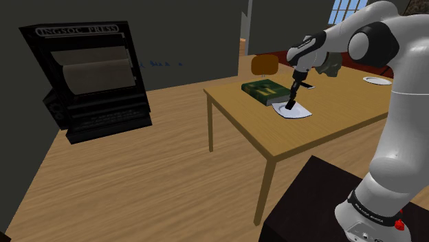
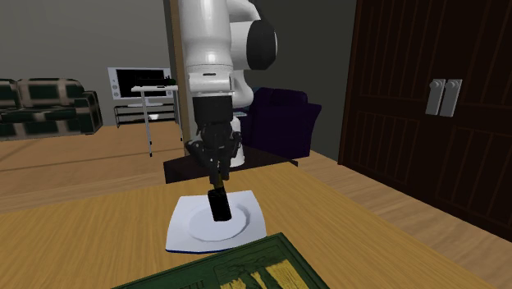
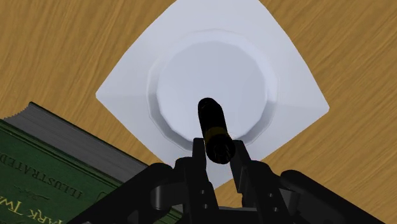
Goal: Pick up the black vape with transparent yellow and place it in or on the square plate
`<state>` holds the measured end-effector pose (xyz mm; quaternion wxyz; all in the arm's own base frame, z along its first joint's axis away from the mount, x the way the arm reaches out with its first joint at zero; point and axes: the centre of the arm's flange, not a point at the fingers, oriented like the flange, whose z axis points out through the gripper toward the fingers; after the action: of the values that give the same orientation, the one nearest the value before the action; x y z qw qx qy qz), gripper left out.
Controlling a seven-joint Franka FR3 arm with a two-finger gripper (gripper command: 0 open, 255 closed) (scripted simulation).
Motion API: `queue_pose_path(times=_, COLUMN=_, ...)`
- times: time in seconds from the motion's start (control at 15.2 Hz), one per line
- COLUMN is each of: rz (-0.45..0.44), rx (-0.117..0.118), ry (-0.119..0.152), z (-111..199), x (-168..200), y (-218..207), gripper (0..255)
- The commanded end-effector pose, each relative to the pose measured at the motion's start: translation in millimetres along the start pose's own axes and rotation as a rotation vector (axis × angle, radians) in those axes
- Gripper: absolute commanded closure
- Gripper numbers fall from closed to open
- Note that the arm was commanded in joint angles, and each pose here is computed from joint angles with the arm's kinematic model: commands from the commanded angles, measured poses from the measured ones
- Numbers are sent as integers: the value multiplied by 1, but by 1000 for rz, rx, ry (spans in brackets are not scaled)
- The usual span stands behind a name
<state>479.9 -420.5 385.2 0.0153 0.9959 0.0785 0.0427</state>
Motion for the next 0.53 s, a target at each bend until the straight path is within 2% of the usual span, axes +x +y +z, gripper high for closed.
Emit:
queue_pose_path(times=0.0, rz=0, rx=0, ry=0, z=0, x=0, y=0, gripper=255)
queue_pose_path(times=0.07, rz=0, rx=0, ry=0, z=0, x=0, y=0, gripper=0)
queue_pose_path(times=0.4, rz=0, rx=0, ry=0, z=0, x=0, y=0, gripper=0)
queue_pose_path(times=0.46, rz=0, rx=0, ry=0, z=-13, x=0, y=0, gripper=0)
